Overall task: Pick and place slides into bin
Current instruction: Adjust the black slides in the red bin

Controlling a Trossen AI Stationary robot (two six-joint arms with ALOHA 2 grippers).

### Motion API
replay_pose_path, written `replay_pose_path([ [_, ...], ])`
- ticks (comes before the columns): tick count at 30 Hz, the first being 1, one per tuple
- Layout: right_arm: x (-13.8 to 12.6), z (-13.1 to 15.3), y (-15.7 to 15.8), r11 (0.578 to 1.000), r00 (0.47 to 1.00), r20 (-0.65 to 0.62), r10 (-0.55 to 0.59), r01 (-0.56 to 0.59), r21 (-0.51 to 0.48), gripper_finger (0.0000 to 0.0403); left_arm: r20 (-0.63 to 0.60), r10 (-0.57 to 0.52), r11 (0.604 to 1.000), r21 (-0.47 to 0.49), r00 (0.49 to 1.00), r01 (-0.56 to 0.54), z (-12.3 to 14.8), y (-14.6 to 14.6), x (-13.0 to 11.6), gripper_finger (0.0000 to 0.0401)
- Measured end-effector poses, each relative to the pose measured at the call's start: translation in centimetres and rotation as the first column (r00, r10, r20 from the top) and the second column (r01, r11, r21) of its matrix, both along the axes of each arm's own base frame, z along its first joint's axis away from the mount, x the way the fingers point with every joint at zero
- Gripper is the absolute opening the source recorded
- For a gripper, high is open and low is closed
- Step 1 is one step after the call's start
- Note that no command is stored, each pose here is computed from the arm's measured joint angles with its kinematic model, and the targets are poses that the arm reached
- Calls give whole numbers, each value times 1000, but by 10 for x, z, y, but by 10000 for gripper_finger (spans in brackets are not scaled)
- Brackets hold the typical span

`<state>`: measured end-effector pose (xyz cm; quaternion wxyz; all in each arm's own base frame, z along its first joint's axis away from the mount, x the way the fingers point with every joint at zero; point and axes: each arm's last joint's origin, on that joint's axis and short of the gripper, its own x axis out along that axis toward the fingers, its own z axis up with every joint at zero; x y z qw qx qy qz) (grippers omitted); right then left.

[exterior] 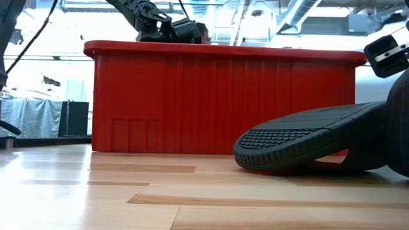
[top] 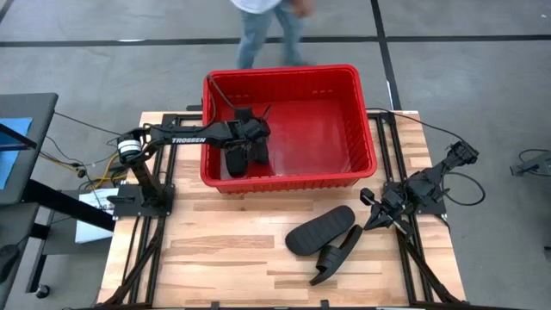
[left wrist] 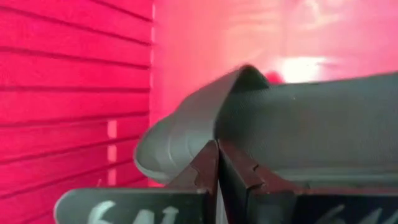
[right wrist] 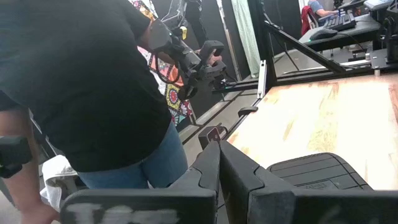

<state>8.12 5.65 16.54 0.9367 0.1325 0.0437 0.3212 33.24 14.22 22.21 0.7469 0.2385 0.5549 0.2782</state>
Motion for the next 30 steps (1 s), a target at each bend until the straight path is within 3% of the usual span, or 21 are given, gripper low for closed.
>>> replay_pose_path([
  [22, 0, 0, 0, 1000, 1000, 0, 0, 0, 0, 0, 32, -49, 999, -5, 998, 49, 2, -4, 5, 3],
  [30, 0, 0, 0, 1000, 1000, 0, 0, 0, 0, 0, 38, -33, 999, -9, 999, 34, 2, -3, 5, 74],
])
